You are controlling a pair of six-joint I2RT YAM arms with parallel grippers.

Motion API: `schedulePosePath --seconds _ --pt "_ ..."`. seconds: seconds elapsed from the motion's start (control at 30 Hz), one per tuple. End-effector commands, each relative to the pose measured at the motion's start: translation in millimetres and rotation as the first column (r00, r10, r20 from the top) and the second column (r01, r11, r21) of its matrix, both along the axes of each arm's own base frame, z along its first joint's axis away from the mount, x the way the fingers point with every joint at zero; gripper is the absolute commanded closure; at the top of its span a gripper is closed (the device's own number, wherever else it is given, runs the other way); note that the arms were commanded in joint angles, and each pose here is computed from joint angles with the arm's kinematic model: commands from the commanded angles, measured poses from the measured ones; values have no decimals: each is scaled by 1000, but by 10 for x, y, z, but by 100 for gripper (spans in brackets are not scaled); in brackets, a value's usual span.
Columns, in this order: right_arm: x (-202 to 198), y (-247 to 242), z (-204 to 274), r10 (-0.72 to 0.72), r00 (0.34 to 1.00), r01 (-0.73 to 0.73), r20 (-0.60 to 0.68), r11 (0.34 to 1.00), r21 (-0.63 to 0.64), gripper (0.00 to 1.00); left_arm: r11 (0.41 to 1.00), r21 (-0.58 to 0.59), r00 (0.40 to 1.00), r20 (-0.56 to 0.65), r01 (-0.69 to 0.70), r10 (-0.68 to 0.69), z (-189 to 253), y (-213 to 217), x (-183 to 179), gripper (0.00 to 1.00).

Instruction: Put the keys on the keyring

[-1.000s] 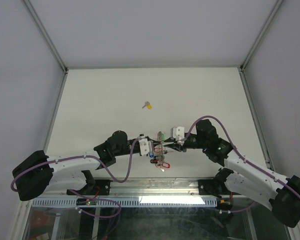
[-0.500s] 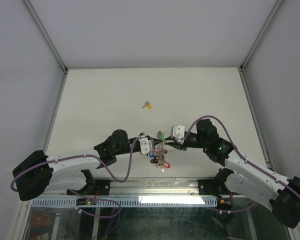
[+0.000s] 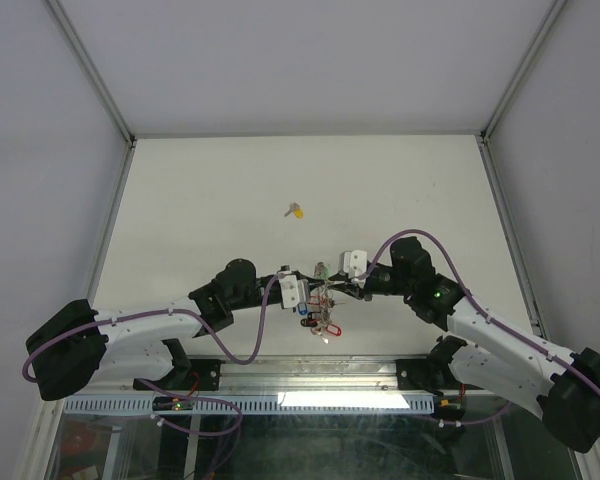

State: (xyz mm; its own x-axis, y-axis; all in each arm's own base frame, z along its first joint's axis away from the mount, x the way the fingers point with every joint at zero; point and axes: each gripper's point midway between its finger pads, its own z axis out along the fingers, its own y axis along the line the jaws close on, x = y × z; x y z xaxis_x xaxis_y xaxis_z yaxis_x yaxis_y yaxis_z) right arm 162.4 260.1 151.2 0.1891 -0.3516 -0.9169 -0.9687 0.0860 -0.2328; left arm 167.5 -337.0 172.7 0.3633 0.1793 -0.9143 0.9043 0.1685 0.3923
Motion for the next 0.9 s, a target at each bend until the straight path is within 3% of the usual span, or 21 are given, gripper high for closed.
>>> schedulePosePath --seconds 0.0,0.5,0.6,0.73,0.83,0.87 --pt "88 106 358 12 996 -19 91 997 79 77 998 -56 999 43 29 -26 248 -95 -9 100" --pt "86 153 368 38 995 -45 90 996 80 79 998 -47 999 42 35 -34 245 -114 -9 100" --pt "83 155 372 41 995 -48 93 995 82 83 998 -44 999 41 36 -34 242 -121 -5 100" --pt "72 156 378 46 994 -54 95 995 84 100 998 -43 999 40 37 -35 238 -123 -5 100" --pt "70 118 349 32 995 -40 98 996 74 100 999 -47 999 35 24 -23 259 -95 -2 99" --pt "74 101 344 24 994 -32 103 997 71 100 998 -54 999 31 15 -13 280 -74 0 92"
